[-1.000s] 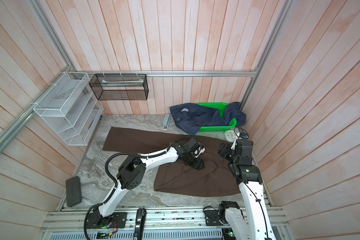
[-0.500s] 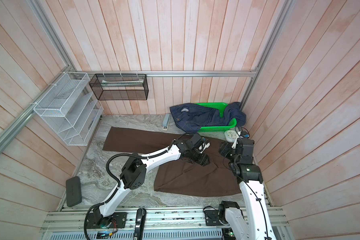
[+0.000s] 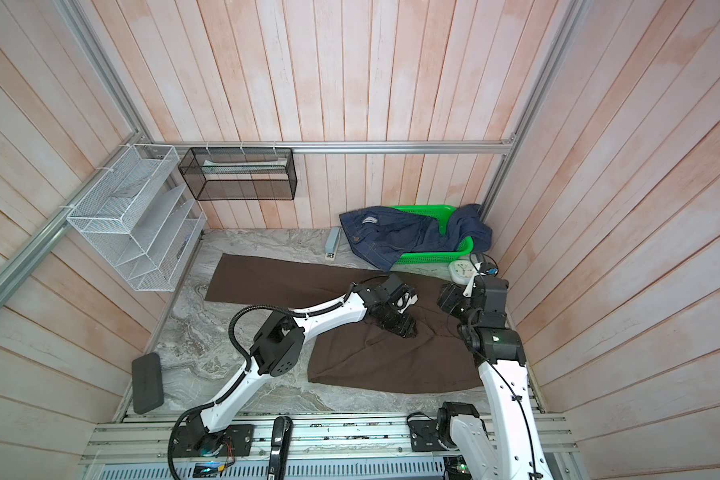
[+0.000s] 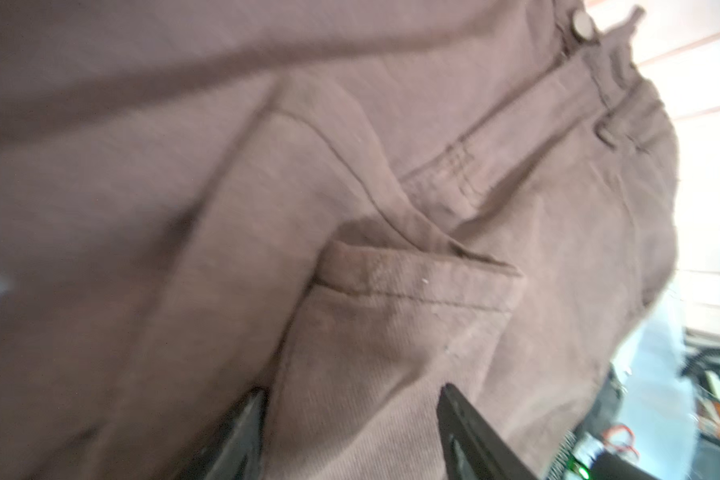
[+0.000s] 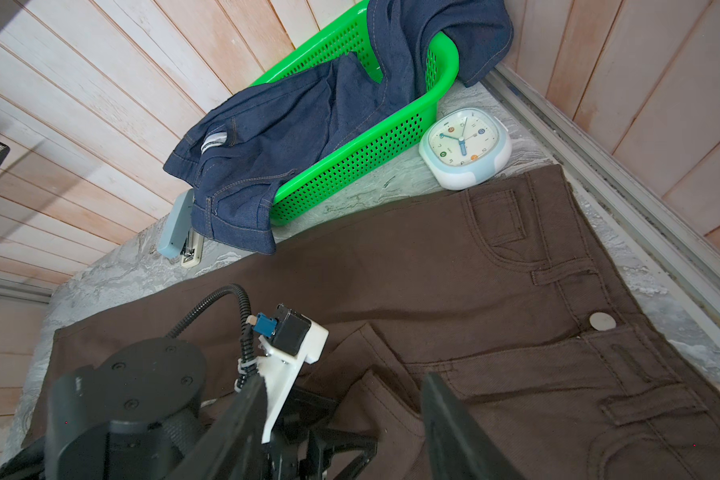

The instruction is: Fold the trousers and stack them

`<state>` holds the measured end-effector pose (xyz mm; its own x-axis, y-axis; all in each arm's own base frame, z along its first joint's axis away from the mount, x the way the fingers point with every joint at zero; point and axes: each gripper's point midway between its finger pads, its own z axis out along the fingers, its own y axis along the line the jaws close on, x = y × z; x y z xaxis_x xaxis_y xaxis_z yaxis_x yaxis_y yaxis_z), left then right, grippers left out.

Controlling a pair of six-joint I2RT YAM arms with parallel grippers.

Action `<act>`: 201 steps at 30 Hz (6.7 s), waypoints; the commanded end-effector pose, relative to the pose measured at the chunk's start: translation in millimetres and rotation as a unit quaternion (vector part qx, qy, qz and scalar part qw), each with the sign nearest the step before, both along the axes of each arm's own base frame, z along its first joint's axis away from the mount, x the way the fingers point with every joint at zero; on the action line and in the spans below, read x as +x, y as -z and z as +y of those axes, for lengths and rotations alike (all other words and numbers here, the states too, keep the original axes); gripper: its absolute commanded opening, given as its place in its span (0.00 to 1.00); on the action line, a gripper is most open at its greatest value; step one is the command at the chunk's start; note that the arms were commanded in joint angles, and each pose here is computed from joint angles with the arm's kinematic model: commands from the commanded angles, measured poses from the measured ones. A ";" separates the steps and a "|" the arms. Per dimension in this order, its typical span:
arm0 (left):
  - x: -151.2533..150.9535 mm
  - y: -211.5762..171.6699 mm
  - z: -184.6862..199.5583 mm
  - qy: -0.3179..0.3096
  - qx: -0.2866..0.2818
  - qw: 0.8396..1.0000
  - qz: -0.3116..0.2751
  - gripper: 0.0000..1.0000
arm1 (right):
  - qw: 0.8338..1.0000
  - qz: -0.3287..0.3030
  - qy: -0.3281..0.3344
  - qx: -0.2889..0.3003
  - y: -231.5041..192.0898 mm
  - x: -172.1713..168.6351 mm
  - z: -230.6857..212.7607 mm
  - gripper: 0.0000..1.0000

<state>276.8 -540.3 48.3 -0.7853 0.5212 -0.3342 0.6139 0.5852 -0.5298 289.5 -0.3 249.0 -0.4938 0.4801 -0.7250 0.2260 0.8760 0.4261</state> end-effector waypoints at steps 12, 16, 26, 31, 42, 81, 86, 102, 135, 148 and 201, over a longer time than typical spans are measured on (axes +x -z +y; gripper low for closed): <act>-156.0 -87.8 -10.6 0.142 -0.079 0.982 0.093 0.58 | 1.000 -0.006 0.001 -0.009 -10.3 -5.6 -4.6 0.60; -143.0 -86.5 -7.3 0.115 -0.062 0.990 0.060 0.61 | 1.000 -0.009 0.005 -0.011 -13.5 -5.6 -7.1 0.60; -26.2 -58.3 -17.6 -0.053 0.007 0.998 -0.016 0.65 | 0.999 -0.029 0.033 -0.013 -31.4 -5.5 -18.9 0.60; -15.6 -24.2 -31.1 -0.070 0.024 0.997 0.019 0.66 | 0.998 -0.040 0.038 -0.009 -39.9 -2.8 -20.8 0.60; -83.0 -26.3 -42.1 -0.018 -0.006 0.995 0.099 0.64 | 0.998 -0.043 0.037 -0.003 -40.1 -0.5 -20.9 0.60; -17.7 84.8 -38.5 -0.169 0.075 0.978 0.099 0.48 | 0.999 -0.008 0.033 0.030 -1.7 6.5 -18.5 0.60; -15.0 91.0 -36.3 -0.175 0.080 0.976 0.103 0.41 | 0.999 0.012 0.038 0.029 15.8 7.1 -22.3 0.60; 8.8 61.4 -15.1 -0.201 0.072 0.974 0.071 0.00 | 0.983 0.147 0.048 0.095 108.3 -3.5 -20.9 0.60; 33.9 -58.3 94.5 -0.269 -0.049 0.960 0.056 0.52 | 0.924 0.310 -0.113 0.193 210.1 -32.5 82.5 0.49; 48.3 -103.6 207.5 -0.360 -0.043 0.932 -0.003 0.52 | 0.935 0.263 -0.218 0.096 148.1 4.2 188.3 0.01; 31.8 -107.5 209.8 -0.336 -0.047 0.941 0.003 0.56 | 0.930 0.349 -0.095 0.062 219.9 -51.2 78.0 0.57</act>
